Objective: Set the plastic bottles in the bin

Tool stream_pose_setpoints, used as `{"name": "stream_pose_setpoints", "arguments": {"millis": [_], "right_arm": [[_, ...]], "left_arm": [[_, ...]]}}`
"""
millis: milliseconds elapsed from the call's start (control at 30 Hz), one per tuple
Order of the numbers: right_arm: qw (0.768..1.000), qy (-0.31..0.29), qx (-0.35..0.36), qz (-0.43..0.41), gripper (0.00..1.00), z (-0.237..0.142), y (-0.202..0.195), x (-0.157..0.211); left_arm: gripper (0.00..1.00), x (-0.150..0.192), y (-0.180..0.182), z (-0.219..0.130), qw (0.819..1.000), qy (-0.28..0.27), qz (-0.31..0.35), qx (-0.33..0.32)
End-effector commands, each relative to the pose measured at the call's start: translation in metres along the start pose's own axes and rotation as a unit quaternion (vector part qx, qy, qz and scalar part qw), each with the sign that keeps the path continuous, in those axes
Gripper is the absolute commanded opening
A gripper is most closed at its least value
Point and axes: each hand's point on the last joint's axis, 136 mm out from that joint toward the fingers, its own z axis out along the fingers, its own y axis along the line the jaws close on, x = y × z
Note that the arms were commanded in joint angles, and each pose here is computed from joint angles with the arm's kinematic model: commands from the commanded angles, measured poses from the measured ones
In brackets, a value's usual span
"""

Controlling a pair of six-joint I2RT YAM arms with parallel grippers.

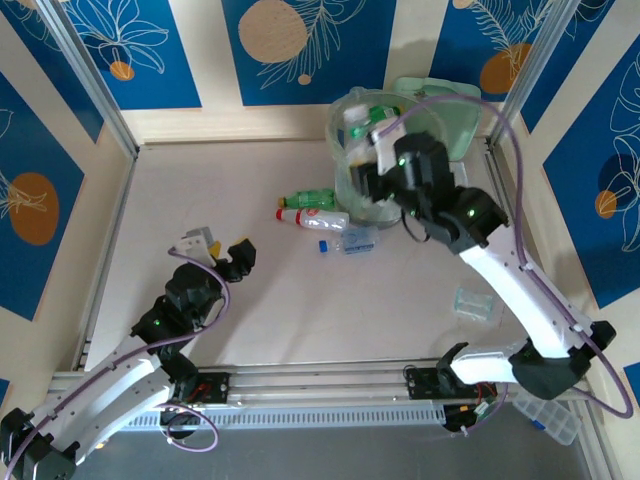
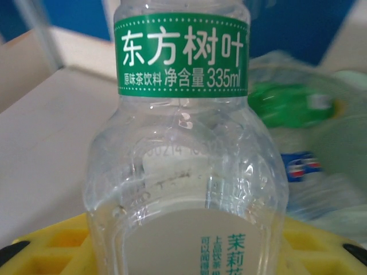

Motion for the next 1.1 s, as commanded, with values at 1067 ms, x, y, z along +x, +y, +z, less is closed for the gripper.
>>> {"name": "stream_pose_setpoints", "arguments": {"millis": [1067], "right_arm": [[0.952,0.245,0.175,0.049,0.26,0.156,-0.155,0.083]], "left_arm": [[0.85,-0.011,-0.001,-0.002,1.0,-0.021,-0.011,-0.005]]}}
